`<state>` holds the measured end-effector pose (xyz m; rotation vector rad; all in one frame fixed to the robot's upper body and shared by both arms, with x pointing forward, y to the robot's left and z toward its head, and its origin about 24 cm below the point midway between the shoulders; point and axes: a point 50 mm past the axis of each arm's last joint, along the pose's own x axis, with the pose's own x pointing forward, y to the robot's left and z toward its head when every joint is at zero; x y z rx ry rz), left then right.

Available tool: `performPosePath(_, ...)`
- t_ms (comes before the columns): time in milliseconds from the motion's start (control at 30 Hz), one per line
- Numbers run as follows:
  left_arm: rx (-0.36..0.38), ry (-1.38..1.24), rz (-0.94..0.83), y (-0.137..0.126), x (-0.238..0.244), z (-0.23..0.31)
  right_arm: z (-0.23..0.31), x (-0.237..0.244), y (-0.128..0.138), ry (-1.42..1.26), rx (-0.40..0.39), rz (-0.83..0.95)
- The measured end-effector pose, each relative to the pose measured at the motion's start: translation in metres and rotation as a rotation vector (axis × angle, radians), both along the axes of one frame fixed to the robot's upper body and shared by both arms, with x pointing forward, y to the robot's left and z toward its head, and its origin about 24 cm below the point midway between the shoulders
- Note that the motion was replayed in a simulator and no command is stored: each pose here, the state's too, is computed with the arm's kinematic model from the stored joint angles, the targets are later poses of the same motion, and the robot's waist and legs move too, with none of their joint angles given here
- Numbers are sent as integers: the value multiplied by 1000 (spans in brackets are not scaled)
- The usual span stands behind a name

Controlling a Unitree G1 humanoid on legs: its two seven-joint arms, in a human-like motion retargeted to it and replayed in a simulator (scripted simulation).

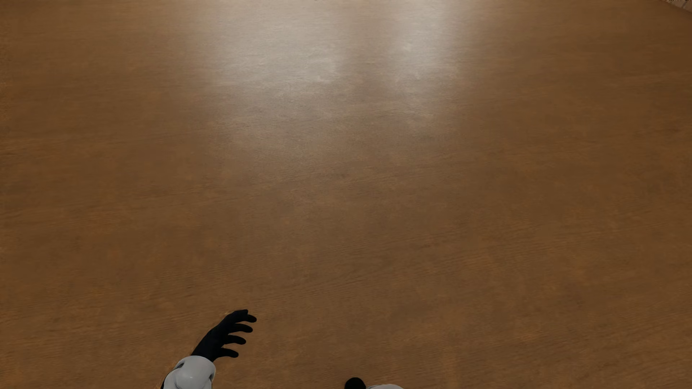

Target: Advance

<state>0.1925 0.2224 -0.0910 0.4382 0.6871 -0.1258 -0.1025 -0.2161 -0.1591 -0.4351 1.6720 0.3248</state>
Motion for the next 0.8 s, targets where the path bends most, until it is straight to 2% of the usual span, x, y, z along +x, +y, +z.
performPosePath(100,-29,168,-54,-22,-45,-31,-5,28,-2,-88,-5,-34)
performPosePath(200,-15,499,-53,-27,-141,-69,-3,74,-19,-261,-42,-109)
performPosePath(300,68,806,-67,-10,-230,-77,9,131,-46,-458,-91,-129)
performPosePath(400,127,969,-9,13,-283,-67,25,179,-74,-596,-161,-156)
performPosePath(500,132,1018,20,18,-306,-59,44,216,-92,-719,-197,-161)
performPosePath(633,37,968,66,-7,-308,-60,64,244,-98,-837,-201,-125)
performPosePath(733,-17,946,30,-30,-299,-66,57,240,-88,-824,-175,-151)
performPosePath(800,-5,925,-38,-34,-282,-72,39,217,-74,-734,-145,-175)
